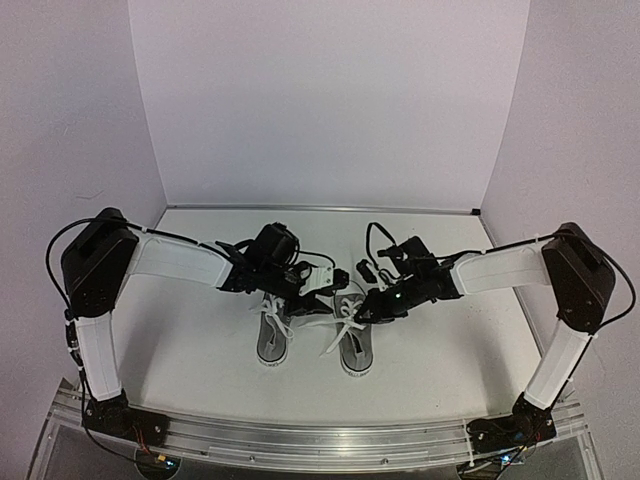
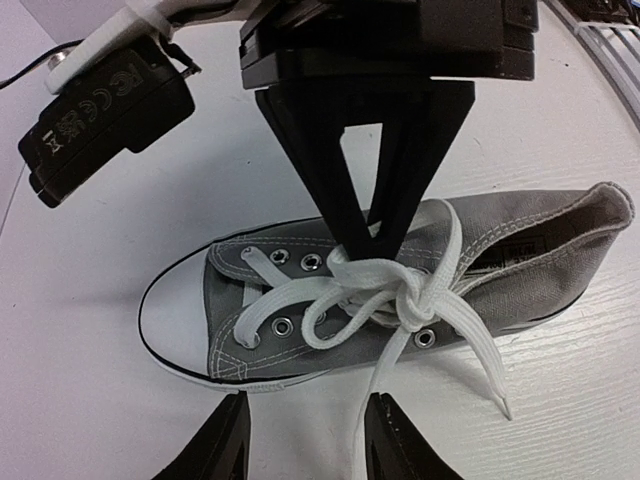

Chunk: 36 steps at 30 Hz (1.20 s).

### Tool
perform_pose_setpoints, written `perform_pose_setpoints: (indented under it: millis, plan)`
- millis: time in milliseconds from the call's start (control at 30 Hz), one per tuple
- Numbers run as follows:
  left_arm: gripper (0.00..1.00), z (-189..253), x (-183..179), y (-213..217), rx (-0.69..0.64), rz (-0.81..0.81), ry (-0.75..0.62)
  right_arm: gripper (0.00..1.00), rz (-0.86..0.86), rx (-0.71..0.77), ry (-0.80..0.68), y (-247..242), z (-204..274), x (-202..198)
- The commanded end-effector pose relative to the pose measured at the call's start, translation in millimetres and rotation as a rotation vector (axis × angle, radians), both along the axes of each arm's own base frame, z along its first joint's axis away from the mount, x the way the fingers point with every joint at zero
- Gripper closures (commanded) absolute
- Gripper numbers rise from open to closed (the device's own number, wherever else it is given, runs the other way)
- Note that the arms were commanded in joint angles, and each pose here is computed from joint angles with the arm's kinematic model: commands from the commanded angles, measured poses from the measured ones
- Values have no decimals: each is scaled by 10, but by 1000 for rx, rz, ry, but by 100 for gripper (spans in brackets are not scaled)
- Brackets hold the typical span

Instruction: Tie the shoes

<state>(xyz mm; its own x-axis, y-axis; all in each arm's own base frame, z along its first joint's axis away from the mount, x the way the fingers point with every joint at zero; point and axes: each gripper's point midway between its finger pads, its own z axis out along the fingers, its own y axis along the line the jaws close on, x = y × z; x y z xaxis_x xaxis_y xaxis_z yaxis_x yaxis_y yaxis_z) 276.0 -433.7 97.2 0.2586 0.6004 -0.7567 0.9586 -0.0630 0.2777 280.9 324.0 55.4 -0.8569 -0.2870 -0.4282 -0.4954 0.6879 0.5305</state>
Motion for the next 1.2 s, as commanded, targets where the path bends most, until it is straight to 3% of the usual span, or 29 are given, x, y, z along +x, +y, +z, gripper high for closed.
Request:
perform_pose_setpoints:
  millis: [0,1167]
  plan:
    - [59,62,-20,-95,-4,-97,-42,100,-2,28,-35,112,93,111]
    - [68,-151,177,-343,21,-70,-63,100,-4,20,-22,99,44,95]
